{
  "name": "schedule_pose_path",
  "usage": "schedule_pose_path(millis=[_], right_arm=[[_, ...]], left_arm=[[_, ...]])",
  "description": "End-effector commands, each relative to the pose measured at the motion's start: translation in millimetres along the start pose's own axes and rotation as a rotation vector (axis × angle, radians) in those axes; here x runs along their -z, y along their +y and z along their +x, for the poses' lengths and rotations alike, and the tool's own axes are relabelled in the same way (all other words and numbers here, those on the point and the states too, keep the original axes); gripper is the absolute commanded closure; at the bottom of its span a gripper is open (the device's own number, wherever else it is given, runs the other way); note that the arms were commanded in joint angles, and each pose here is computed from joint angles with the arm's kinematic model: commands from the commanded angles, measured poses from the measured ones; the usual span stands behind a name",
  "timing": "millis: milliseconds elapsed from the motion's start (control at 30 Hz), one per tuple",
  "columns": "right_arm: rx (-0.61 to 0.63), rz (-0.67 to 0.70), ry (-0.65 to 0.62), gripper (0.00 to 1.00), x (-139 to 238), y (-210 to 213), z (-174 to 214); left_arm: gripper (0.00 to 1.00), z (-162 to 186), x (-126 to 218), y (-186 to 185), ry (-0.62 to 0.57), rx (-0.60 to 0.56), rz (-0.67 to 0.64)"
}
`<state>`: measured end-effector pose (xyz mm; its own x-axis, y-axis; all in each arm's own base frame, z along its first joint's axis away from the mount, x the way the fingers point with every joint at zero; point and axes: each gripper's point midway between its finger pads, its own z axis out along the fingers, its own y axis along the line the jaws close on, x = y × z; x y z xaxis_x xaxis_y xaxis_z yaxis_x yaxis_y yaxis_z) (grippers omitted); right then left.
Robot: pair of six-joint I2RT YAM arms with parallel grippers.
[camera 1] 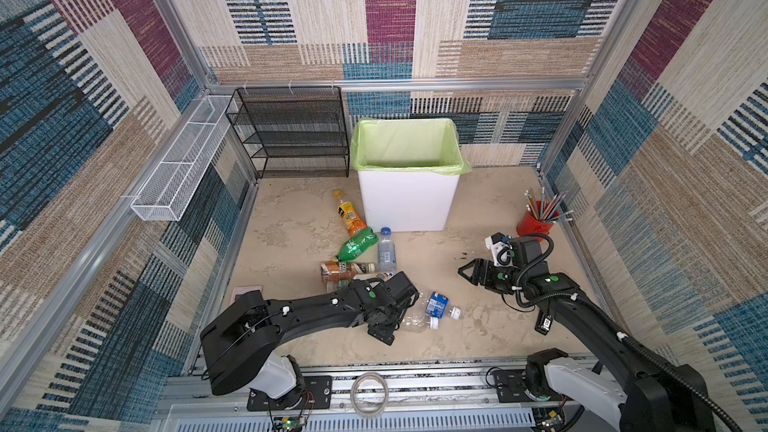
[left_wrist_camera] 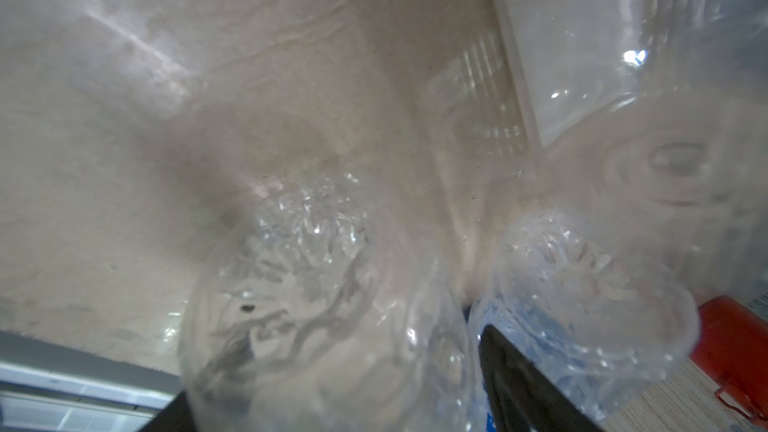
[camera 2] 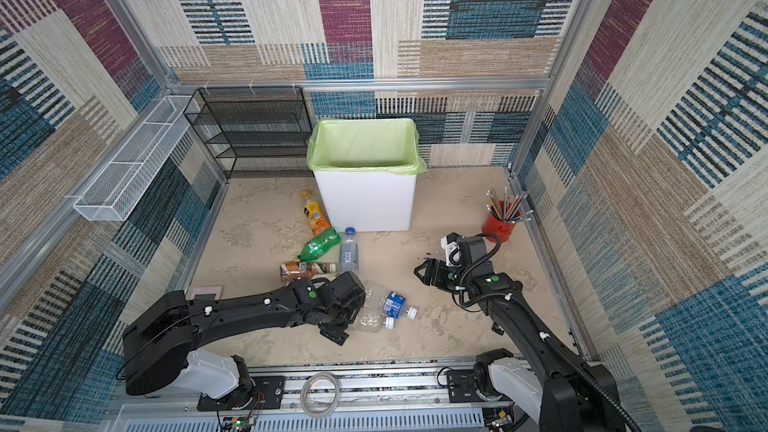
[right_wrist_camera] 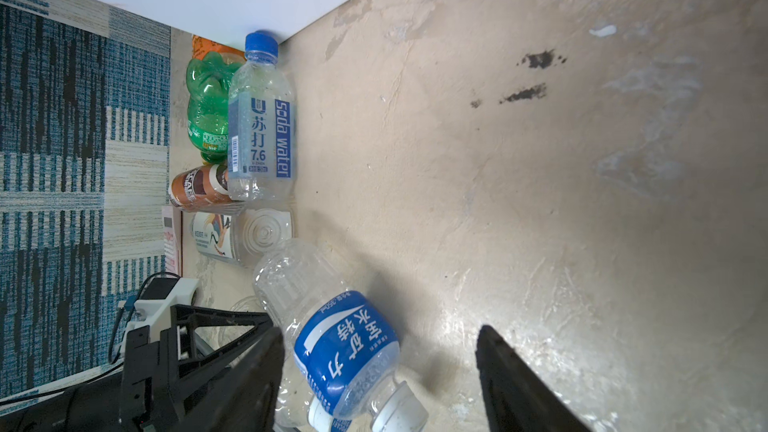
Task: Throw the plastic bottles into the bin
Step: 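Lower the left gripper onto the unlabeled clear bottle and close, then lift the clear bottle with the left gripper over the bin and release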
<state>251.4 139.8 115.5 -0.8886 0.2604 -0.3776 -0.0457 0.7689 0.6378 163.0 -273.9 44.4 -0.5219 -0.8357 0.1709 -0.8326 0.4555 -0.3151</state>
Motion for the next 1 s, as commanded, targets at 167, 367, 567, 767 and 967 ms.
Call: schedule_pose_path(millis=[167,367,567,767,967], right_arm=[[0.023,-0.01,-0.01,0.26,0.0,2.6,-2.9],[0.03,-0.008,-0.007,0.26,-0.2,2.7,-3.3],[0.03,-0.008,-0.008,0.26,0.3,2.8,-3.3],[0.029,-0.014,-0.01,0.26,0.6,4.3,-3.9],[0.027,-0.02,-0.01,0.26,-0.4,5.7,-5.8]], left_arm=[[0.2,-6.0,-9.5,-1.6,-0.027,0.114,0.011],[0.25,-7.4,-12.3,-2.0,-0.029,0.116,0.011],[0.3,-11.5,-7.5,-0.4,-0.039,0.116,0.023],[0.39,-20.1,10.3,-3.0,-0.068,0.091,0.077],[0.44,-40.1,47.8,-6.7,-0.123,0.05,0.207]])
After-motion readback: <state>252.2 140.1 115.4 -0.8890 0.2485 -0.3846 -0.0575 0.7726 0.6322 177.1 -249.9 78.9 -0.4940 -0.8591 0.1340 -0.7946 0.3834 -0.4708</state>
